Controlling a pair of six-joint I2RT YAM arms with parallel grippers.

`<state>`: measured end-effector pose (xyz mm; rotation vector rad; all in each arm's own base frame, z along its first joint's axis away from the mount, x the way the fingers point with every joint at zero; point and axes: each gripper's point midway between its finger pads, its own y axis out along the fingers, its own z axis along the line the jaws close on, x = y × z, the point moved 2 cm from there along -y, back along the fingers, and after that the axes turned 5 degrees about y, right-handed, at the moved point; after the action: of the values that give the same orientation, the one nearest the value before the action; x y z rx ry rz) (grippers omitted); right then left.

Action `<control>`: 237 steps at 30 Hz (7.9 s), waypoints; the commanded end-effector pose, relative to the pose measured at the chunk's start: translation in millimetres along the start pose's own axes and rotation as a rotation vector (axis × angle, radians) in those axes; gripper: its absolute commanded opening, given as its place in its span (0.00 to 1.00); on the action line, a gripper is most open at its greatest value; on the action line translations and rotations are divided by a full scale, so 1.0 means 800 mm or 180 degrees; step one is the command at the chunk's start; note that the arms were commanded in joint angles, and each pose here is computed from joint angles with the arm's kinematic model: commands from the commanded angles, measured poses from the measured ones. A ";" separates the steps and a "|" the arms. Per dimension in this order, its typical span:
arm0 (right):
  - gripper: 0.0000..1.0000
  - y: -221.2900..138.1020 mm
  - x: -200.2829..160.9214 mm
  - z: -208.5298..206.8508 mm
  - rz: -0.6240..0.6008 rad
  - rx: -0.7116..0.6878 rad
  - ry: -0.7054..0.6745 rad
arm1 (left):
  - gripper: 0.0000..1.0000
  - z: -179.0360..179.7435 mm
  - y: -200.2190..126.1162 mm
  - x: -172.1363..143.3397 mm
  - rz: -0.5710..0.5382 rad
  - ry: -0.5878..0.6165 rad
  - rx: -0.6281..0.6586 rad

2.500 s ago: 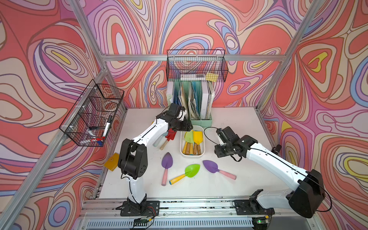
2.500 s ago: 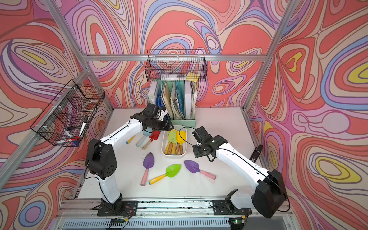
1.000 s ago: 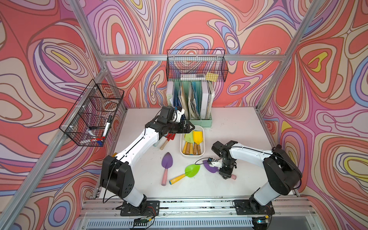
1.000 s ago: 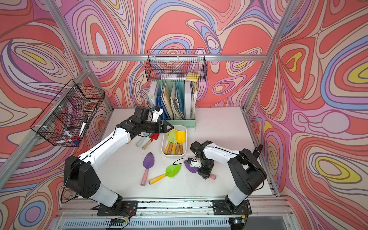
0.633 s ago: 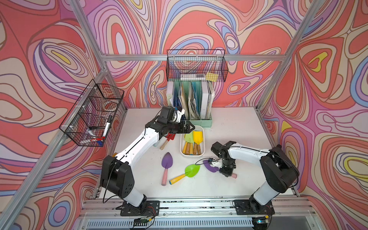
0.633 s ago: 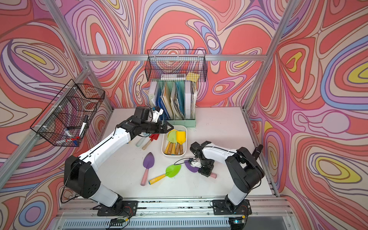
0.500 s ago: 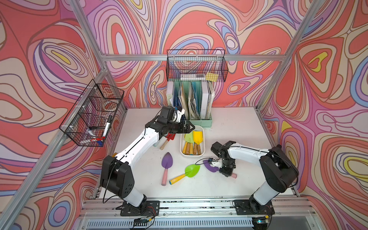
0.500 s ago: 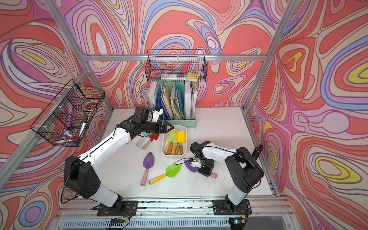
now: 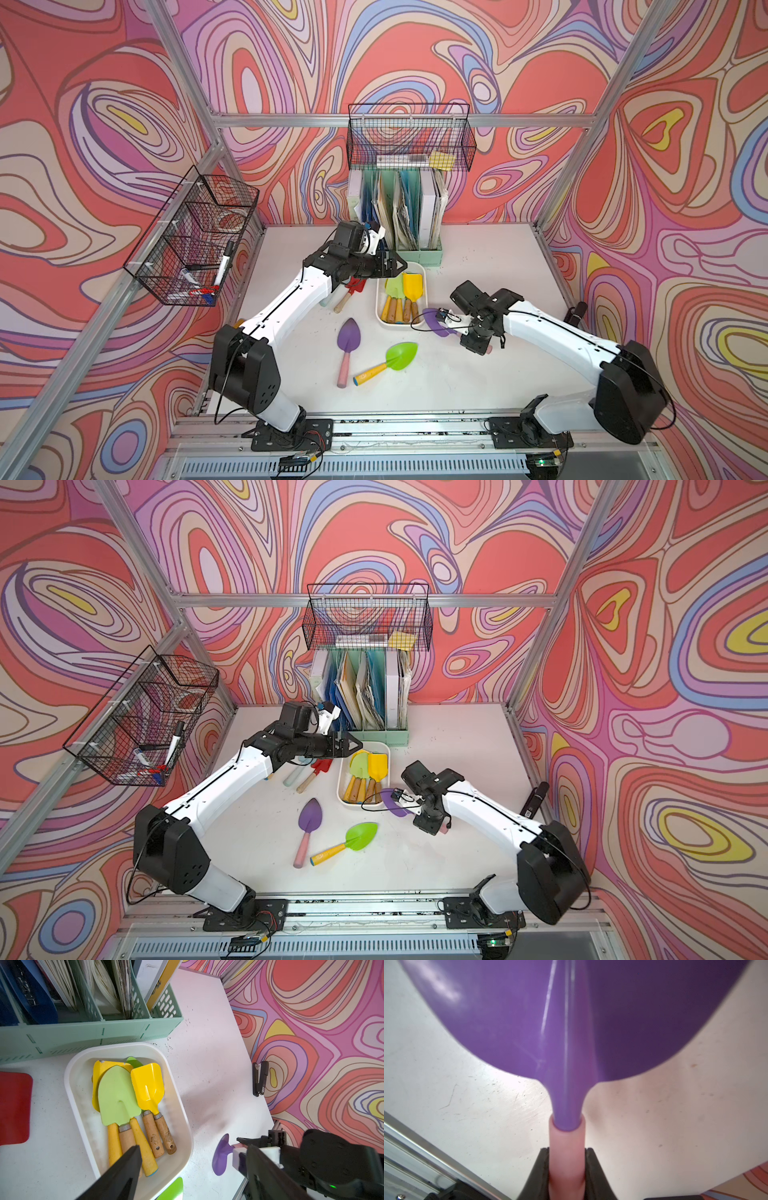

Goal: Put the shovel into the storage box
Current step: Pick up the shovel from the center of the board, then place the shovel in the storage box, then pick up the shovel from the center of the board.

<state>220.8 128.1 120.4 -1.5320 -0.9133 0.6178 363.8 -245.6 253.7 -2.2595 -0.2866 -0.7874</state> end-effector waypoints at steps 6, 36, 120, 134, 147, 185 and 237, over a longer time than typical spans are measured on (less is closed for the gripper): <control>0.00 -0.060 0.054 -0.041 -0.0552 -0.0345 0.0643 | 0.83 -0.020 0.013 0.003 -0.0116 -0.0019 -0.0253; 0.00 -0.061 0.158 -0.045 -0.0987 0.0348 0.1879 | 0.70 -0.017 0.065 -0.007 -0.0209 -0.0134 -0.0489; 0.42 -0.080 0.125 -0.009 -0.0925 0.0753 0.1894 | 0.00 0.095 0.120 0.000 0.0885 0.0869 0.0165; 0.42 -0.070 0.124 -0.005 -0.0847 0.0790 0.1887 | 0.00 0.106 0.144 -0.027 0.0949 0.0627 0.0013; 0.42 -0.064 0.127 -0.004 -0.0823 0.0816 0.1867 | 0.00 0.122 0.158 -0.053 0.1164 0.0533 0.0053; 0.42 -0.058 0.126 -0.005 -0.0836 0.0790 0.1914 | 0.44 0.096 0.133 -0.029 0.1138 0.0754 0.0337; 0.40 -0.085 0.058 0.034 -0.1431 0.1072 0.2302 | 0.94 0.029 -0.051 -0.335 0.2893 0.1024 0.1984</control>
<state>213.0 181.9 182.1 -1.0968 -0.5055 -0.0971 140.6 -197.9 100.9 -1.4640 0.5644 -0.4560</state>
